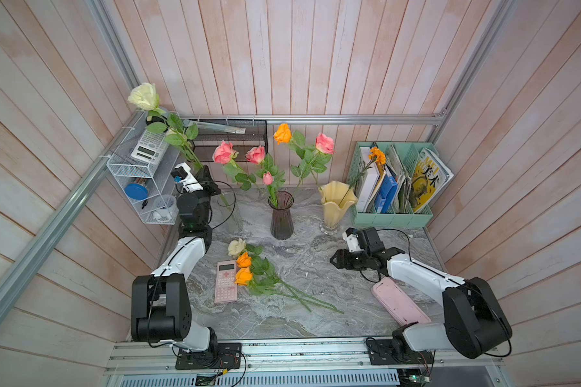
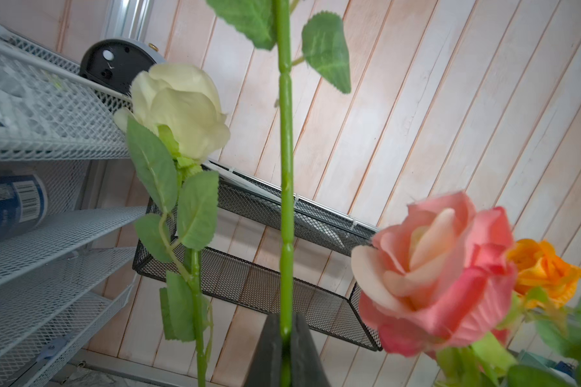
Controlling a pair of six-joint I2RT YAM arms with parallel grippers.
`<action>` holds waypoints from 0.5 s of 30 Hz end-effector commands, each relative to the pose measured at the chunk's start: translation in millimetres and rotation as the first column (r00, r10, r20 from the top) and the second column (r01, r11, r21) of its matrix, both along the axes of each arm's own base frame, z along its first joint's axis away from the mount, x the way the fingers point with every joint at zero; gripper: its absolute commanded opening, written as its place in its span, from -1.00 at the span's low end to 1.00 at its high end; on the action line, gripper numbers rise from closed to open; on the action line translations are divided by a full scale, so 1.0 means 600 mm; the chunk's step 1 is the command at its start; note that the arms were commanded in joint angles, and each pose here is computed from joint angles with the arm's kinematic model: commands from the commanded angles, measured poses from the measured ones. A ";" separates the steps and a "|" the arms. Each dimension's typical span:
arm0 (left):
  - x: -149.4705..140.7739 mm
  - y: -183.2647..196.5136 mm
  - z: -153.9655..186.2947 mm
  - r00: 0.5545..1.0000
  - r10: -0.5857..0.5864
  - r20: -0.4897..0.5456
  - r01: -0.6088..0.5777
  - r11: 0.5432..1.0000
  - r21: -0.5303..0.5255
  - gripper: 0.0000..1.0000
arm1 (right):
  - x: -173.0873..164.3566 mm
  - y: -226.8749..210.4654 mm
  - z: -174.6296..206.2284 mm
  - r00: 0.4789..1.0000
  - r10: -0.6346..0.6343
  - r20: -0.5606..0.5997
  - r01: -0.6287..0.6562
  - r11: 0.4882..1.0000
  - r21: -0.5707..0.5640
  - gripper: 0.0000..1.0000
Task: Arrange the flowers in different vases according to their colors
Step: Insert the flower into the vase.
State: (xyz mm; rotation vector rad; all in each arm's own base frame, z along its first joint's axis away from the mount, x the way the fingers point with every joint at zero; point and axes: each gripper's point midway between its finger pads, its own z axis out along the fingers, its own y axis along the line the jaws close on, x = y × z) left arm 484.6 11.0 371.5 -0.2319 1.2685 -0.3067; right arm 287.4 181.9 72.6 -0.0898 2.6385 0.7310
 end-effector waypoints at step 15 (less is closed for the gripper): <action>0.010 -0.090 -0.108 0.985 -0.049 -0.166 0.075 0.984 0.159 -0.34 | -0.046 0.112 0.049 0.947 0.309 0.087 -0.307 0.951 -0.032 0.24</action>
